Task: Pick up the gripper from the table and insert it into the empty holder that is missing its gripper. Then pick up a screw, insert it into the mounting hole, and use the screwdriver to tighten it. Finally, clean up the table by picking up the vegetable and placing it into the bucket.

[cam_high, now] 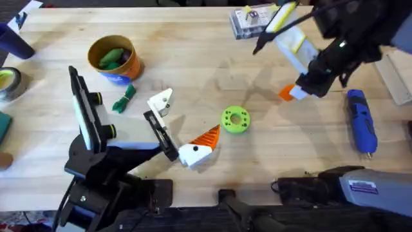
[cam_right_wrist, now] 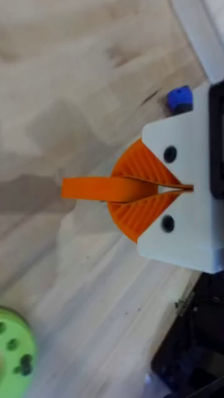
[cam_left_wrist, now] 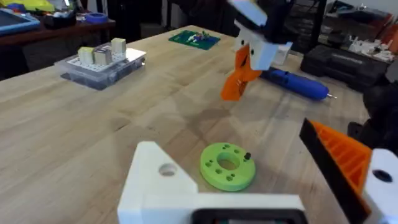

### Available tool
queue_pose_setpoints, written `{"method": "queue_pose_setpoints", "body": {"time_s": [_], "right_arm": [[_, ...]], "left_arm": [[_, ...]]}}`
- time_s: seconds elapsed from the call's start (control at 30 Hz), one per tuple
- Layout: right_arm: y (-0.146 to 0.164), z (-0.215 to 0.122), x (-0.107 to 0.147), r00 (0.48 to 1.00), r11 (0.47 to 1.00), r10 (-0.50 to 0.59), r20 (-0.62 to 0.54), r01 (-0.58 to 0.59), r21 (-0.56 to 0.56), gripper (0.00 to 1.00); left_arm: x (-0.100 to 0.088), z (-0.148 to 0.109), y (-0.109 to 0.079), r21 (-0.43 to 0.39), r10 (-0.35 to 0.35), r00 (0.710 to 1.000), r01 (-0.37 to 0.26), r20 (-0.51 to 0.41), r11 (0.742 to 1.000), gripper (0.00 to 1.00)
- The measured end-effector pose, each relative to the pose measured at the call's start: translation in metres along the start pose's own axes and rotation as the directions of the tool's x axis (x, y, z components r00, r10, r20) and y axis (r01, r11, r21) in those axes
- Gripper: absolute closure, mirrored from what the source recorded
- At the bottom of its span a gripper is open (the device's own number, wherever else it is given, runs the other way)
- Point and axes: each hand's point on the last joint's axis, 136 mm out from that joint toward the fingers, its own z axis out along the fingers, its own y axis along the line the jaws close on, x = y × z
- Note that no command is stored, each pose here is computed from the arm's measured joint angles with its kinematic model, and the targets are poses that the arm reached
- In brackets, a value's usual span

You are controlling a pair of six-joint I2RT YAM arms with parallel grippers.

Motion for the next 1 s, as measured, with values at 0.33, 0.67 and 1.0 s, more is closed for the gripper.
{"method": "queue_pose_setpoints", "body": {"time_s": [0.33, 0.67, 1.0], "right_arm": [[-0.005, -0.106, -0.029, 0.916, 0.982, 0.074, 0.394, -0.135, 0.131, 0.989], [0.013, -0.157, -0.014, 0.765, 0.924, 0.283, 0.579, -0.38, 0.049, 0.99], [0.039, -0.183, -0.04, 0.55, 0.852, 0.504, 0.666, -0.441, -0.282, 0.99]], "left_arm": [[0.0, 0.0, 0.0, 0.0, 0.0, 1.0, 0.0, 0.0, 1.0, 0.011], [0.0, 0.0, 0.0, 0.0, 0.0, 1.0, 0.0, 0.0, 1.0, 0.011], [0.0, 0.0, 0.0, 0.0, 0.0, 1.0, 0.0, 0.0, 1.0, 0.011]]}}
